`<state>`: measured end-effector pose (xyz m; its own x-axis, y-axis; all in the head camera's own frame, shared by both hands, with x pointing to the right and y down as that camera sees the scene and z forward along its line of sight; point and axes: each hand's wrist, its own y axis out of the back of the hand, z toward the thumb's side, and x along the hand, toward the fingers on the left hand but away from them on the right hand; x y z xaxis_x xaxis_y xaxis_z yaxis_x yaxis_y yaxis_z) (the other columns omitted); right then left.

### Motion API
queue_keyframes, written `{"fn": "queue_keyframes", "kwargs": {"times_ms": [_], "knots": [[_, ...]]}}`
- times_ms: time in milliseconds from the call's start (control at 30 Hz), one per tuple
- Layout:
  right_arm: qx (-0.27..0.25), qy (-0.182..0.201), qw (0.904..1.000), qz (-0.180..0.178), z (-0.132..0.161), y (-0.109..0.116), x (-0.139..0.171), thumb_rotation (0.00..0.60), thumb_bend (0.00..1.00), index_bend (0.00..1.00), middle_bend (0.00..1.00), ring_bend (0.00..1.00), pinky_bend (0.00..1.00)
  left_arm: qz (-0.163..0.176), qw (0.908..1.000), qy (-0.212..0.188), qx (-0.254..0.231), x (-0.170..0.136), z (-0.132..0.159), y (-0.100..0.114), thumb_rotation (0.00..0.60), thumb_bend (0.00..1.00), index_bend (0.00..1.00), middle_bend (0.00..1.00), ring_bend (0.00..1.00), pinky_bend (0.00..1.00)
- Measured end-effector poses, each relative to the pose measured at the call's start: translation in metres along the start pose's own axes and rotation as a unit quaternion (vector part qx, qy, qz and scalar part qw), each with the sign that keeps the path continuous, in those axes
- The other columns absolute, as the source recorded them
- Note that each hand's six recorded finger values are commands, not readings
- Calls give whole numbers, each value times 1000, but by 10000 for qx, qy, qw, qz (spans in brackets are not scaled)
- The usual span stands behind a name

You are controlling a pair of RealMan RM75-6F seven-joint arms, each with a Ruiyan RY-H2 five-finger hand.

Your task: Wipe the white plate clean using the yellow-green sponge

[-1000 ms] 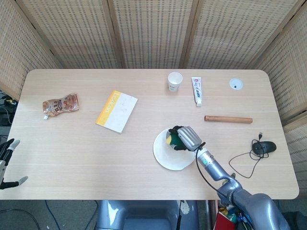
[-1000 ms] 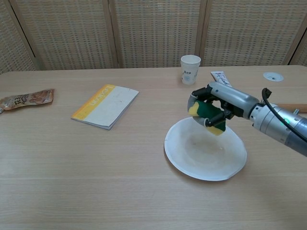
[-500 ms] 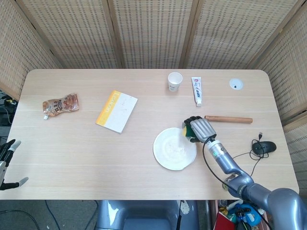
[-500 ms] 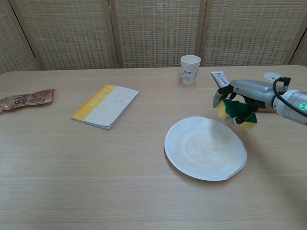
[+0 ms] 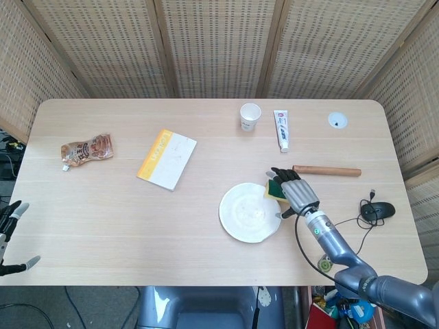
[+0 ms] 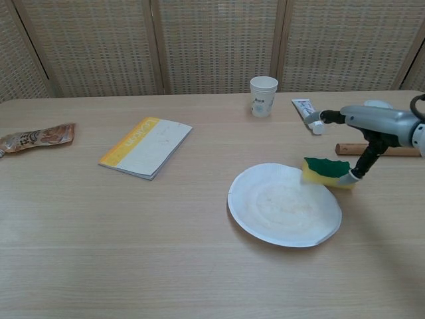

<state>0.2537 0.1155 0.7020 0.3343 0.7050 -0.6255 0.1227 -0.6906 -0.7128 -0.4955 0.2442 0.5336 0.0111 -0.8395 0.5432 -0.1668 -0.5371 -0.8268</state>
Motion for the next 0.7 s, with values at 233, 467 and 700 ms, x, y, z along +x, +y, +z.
{"fn": "queue_keyframes", "kwargs": {"times_ms": [233, 467, 700], "knots": [[-33, -115, 9979, -638, -18, 45, 54, 600, 0, 0, 0, 0, 0, 165, 9999, -41, -34, -7, -1, 7, 600, 0, 0, 0, 0, 0], [163, -118, 9899, -1405, -41, 58, 115, 600, 0, 0, 0, 0, 0, 465, 9989, 11, 53, -16, -4, 13, 600, 0, 0, 0, 0, 0], [301, -141, 9796, -1982, -58, 52, 173, 600, 0, 0, 0, 0, 0, 607, 9981, -35, 46, -23, -4, 13, 600, 0, 0, 0, 0, 0]]}}
